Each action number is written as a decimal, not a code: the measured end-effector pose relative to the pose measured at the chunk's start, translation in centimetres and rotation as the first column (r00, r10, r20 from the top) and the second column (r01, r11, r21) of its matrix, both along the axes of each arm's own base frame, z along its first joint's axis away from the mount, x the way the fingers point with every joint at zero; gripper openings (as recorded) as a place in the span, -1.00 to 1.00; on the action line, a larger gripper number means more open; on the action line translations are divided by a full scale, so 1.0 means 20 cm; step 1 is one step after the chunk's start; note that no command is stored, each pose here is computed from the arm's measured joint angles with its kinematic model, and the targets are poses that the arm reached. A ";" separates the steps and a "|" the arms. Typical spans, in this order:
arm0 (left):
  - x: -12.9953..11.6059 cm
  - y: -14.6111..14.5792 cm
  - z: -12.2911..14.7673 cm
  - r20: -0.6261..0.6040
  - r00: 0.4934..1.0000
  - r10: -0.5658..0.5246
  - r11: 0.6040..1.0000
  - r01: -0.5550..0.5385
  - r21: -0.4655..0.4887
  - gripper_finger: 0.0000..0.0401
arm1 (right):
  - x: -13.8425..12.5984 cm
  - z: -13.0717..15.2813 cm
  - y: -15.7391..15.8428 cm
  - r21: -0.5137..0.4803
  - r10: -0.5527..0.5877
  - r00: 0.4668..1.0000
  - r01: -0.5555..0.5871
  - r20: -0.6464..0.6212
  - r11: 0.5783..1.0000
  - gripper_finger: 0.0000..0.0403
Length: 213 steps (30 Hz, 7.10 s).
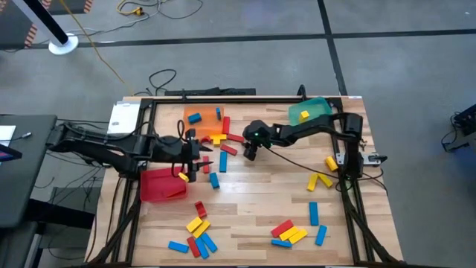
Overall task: Sort blocks
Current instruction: Put the red block into the red bin
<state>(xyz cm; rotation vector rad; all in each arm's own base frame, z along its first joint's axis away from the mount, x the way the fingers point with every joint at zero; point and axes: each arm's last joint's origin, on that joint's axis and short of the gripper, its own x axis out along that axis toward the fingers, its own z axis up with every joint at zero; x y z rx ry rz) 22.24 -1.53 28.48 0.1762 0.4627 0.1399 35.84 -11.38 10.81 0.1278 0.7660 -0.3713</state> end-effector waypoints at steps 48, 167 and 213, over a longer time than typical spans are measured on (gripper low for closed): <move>-0.34 -0.10 -0.02 0.312 0.947 -0.073 0.996 0.083 -0.016 -0.03 | 0.03 0.69 0.67 -0.173 0.375 0.824 -0.333 0.425 0.927 -0.62; -0.57 -0.27 -0.24 -0.011 0.978 0.209 0.968 -0.208 -0.140 -0.48 | 0.02 0.57 0.76 -0.115 0.335 0.899 -0.315 0.282 0.942 0.12; -0.64 -0.27 -0.62 0.003 0.970 0.244 0.963 -0.242 -0.117 -0.39 | 0.02 0.57 0.76 -0.111 0.331 0.899 -0.312 0.288 0.944 0.12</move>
